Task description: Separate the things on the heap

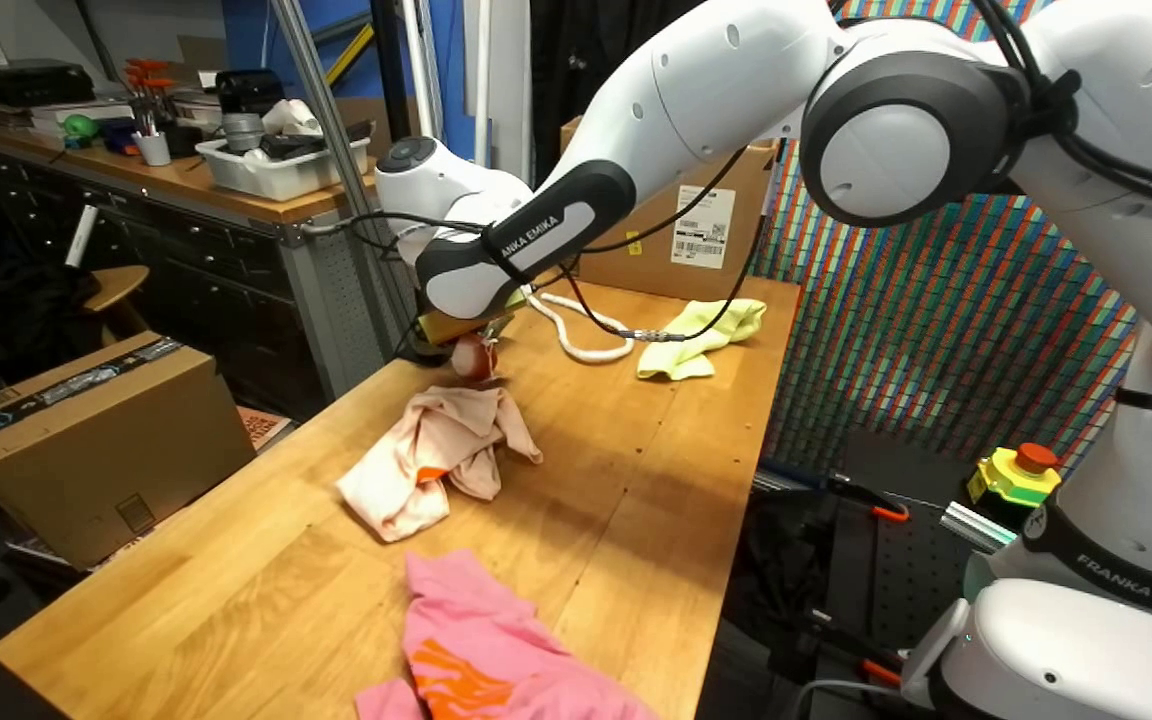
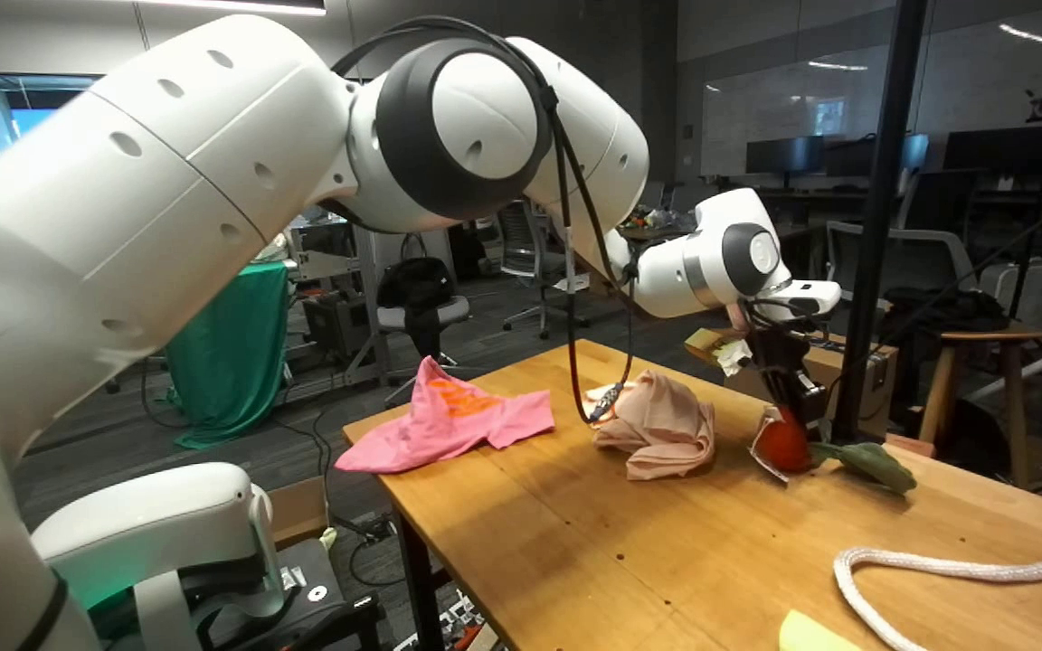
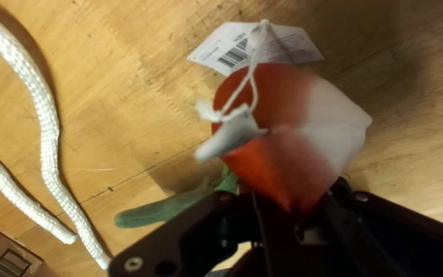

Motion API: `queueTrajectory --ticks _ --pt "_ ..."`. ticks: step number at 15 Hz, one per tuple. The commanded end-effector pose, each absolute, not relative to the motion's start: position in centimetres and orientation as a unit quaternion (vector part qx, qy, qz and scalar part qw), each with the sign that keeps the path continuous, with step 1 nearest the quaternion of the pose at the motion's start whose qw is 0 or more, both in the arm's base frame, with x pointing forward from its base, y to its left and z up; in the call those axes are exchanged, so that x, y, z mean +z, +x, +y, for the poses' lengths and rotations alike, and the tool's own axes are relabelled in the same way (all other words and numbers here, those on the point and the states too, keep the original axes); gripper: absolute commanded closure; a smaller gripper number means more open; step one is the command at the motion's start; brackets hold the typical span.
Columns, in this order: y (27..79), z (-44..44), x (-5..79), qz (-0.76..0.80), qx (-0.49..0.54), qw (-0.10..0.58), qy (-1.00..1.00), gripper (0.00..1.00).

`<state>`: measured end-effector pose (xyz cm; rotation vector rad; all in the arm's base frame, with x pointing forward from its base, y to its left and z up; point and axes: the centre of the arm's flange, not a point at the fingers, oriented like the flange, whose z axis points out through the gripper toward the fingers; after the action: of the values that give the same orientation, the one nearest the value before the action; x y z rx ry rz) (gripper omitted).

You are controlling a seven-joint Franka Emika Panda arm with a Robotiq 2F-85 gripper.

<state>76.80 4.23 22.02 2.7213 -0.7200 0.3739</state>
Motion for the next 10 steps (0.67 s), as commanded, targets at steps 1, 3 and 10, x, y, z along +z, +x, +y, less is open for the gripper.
queueTrajectory --ticks 1,3,10 --pt "75.6 4.0 25.0 -0.262 0.139 0.150 0.943 0.93" --pt "75.1 3.9 26.0 -0.267 0.144 0.155 0.940 0.93" --pt "71.9 4.1 29.2 -0.273 0.146 0.168 0.936 0.93"
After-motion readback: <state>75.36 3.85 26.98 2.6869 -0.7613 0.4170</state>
